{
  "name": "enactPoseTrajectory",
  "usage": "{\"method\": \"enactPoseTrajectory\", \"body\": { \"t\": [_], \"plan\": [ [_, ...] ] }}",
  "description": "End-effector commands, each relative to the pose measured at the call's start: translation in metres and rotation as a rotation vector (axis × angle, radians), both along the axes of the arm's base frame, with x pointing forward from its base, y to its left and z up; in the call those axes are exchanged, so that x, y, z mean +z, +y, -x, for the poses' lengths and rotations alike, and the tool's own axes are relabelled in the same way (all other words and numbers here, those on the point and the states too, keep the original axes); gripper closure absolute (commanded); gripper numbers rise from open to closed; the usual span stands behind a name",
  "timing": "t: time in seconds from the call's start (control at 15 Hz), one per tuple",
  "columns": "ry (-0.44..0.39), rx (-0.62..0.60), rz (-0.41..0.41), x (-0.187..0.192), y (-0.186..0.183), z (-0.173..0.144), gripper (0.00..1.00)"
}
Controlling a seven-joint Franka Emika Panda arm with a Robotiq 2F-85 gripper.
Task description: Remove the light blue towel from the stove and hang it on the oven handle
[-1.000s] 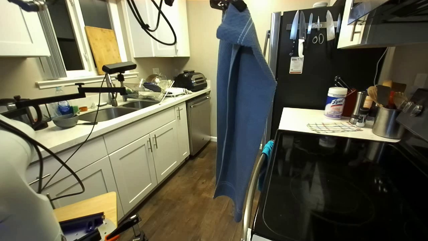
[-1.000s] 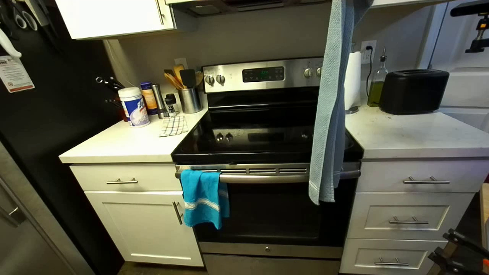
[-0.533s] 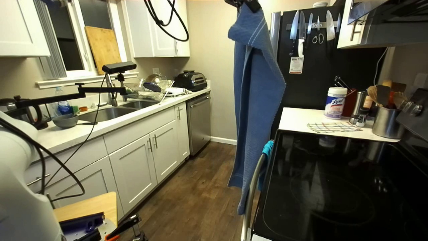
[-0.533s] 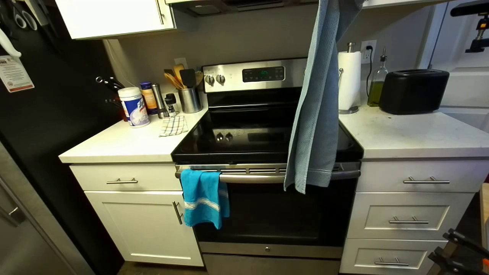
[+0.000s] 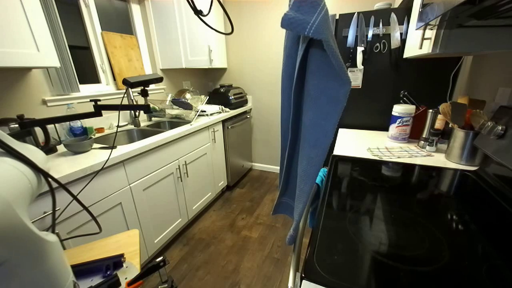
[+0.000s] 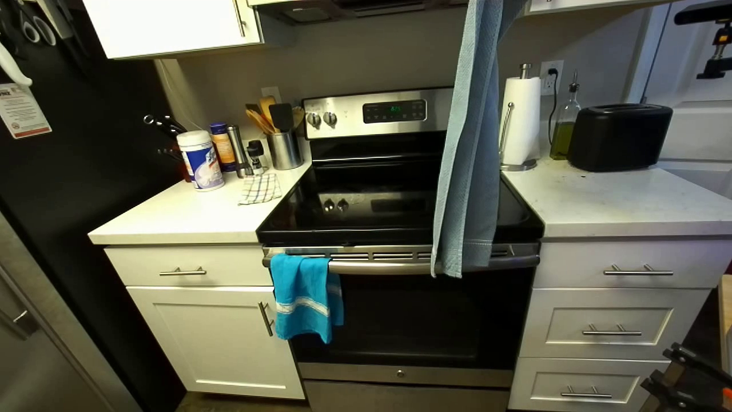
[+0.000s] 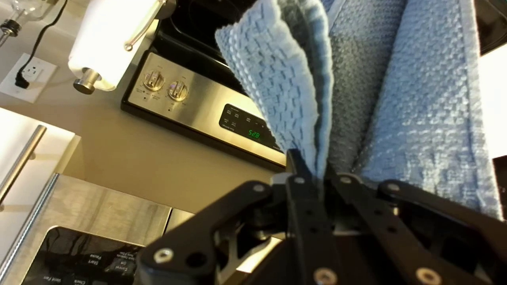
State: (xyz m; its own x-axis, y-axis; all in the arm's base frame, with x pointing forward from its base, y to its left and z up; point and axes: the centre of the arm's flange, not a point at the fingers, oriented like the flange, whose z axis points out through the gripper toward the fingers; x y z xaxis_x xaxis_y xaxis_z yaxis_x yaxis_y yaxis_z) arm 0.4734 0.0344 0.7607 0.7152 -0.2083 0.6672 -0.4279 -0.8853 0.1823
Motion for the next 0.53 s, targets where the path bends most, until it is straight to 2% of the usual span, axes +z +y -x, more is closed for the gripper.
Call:
{"method": "enactPoseTrajectory", "body": {
  "t": [0.0,0.47],
  "plan": [
    [-0.015,-0.024,-0.058,0.013,-0.007,-0.015,0.98],
    [-0.004,-0.072,-0.144,0.011,-0.035,-0.052,0.98]
  ]
}}
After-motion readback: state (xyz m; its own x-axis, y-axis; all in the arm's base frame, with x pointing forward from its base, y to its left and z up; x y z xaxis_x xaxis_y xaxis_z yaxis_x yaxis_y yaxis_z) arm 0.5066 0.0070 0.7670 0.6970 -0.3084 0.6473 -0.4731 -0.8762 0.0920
